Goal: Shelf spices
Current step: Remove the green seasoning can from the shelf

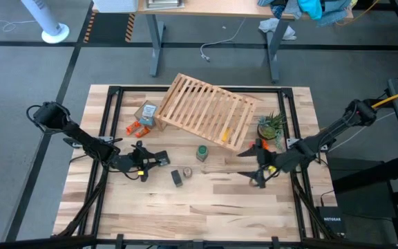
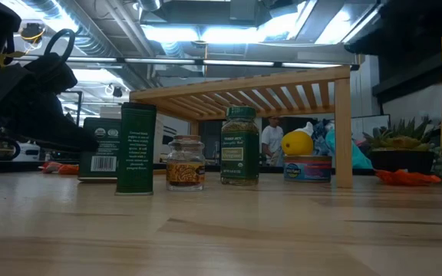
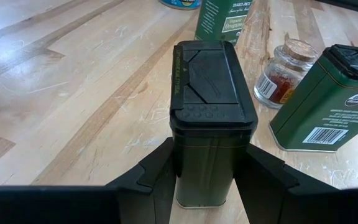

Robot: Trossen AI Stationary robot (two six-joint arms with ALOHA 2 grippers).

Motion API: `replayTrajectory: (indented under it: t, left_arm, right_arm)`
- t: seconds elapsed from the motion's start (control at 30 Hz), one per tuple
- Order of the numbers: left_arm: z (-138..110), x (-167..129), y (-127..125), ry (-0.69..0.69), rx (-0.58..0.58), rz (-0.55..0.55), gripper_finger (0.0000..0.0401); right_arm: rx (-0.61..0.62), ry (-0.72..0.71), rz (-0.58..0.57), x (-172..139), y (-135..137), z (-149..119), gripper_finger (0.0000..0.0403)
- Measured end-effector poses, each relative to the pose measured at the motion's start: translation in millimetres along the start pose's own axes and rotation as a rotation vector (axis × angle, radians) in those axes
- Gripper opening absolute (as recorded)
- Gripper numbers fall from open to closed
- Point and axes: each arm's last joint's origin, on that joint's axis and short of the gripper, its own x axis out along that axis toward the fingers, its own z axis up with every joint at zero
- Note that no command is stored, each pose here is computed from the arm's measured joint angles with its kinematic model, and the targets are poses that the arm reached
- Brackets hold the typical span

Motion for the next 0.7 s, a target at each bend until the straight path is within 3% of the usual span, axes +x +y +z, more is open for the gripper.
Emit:
replayTrajectory:
  t: [0.13, 0.7]
  left_arm:
    - [0.0, 0.0, 0.0, 0.000, -0.002, 0.000, 0.0139]
    - [0.0, 0.0, 0.0, 0.000, -0.003, 0.000, 0.0139]
  right_arm:
    - [0.038, -0.086, 0.050, -9.3, -12.0, -20.1, 0.0337]
    - [0.047, -0.103, 0.056, -9.0, -35.8, -86.6, 0.0337]
